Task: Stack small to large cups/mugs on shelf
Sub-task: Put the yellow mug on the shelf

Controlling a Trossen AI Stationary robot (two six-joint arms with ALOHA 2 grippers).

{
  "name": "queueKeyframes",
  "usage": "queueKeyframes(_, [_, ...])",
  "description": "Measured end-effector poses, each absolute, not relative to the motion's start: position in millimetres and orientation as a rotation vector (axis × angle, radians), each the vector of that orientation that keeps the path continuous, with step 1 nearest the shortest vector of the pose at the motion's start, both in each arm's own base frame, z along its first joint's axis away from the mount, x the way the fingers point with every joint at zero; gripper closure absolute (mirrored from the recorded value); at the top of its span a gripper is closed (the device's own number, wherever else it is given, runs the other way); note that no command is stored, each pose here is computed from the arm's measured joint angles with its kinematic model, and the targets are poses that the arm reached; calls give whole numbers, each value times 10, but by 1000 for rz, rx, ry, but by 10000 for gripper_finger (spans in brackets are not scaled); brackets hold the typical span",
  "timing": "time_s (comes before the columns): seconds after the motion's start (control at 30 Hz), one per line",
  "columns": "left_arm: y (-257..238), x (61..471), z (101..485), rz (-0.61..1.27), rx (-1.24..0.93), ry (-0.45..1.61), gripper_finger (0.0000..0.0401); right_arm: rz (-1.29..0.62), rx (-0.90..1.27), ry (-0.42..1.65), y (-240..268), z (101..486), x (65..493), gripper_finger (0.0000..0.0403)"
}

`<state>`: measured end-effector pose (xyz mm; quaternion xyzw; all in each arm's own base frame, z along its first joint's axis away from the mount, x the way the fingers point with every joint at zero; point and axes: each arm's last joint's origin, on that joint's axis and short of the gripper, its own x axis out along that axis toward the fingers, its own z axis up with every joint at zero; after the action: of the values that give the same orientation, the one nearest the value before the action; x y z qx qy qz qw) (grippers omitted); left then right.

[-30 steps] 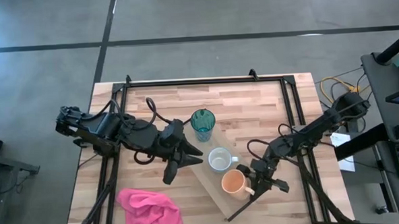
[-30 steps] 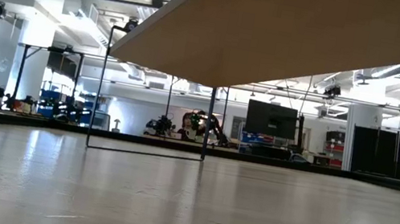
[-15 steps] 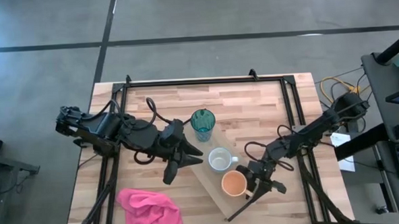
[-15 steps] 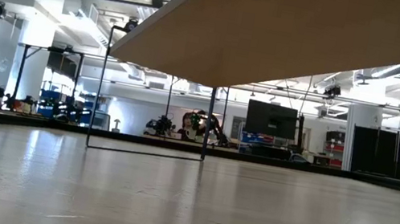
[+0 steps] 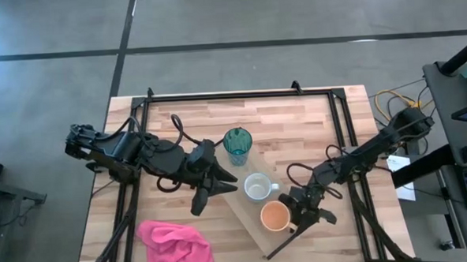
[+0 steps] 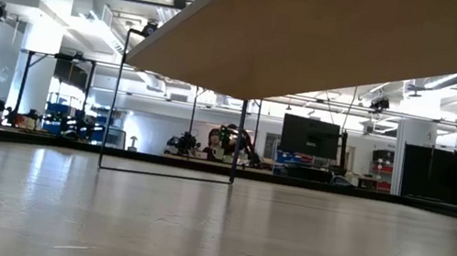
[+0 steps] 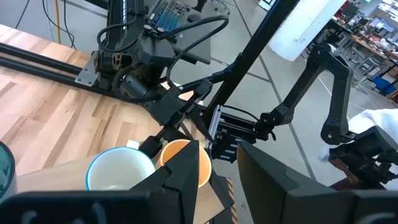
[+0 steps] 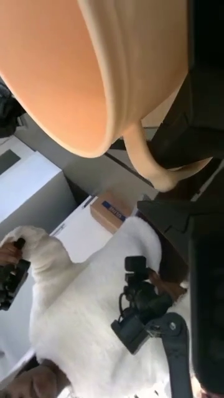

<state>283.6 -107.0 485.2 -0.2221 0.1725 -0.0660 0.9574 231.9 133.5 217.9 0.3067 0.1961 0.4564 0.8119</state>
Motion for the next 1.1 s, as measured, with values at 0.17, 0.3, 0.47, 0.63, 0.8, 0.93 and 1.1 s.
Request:
queueKeyframes(0.17, [-1071, 2836, 4852, -134, -450, 350, 305, 984, 663, 437, 1336, 2199, 2291, 326])
queueKeyframes(0.3, [-1071, 2835, 4850, -135, -450, 352, 305, 971, 645, 457, 1325, 2197, 2273, 326])
queueKeyframes(0.47, [-1073, 2835, 4847, -146, -451, 358, 305, 966, 639, 462, 1321, 2201, 2265, 319])
queueKeyframes(0.63, [-1074, 2835, 4845, -149, -451, 360, 305, 963, 639, 461, 1318, 2204, 2263, 302])
queueKeyframes(0.8, [-1075, 2835, 4845, -149, -451, 360, 305, 961, 635, 462, 1317, 2202, 2263, 282])
queueKeyframes(0.93, [-1075, 2834, 4845, -149, -451, 360, 305, 966, 596, 450, 1316, 2191, 2261, 272])
queueKeyframes(1.1, [-1075, 2835, 4844, -149, -451, 361, 305, 965, 584, 452, 1316, 2184, 2260, 271])
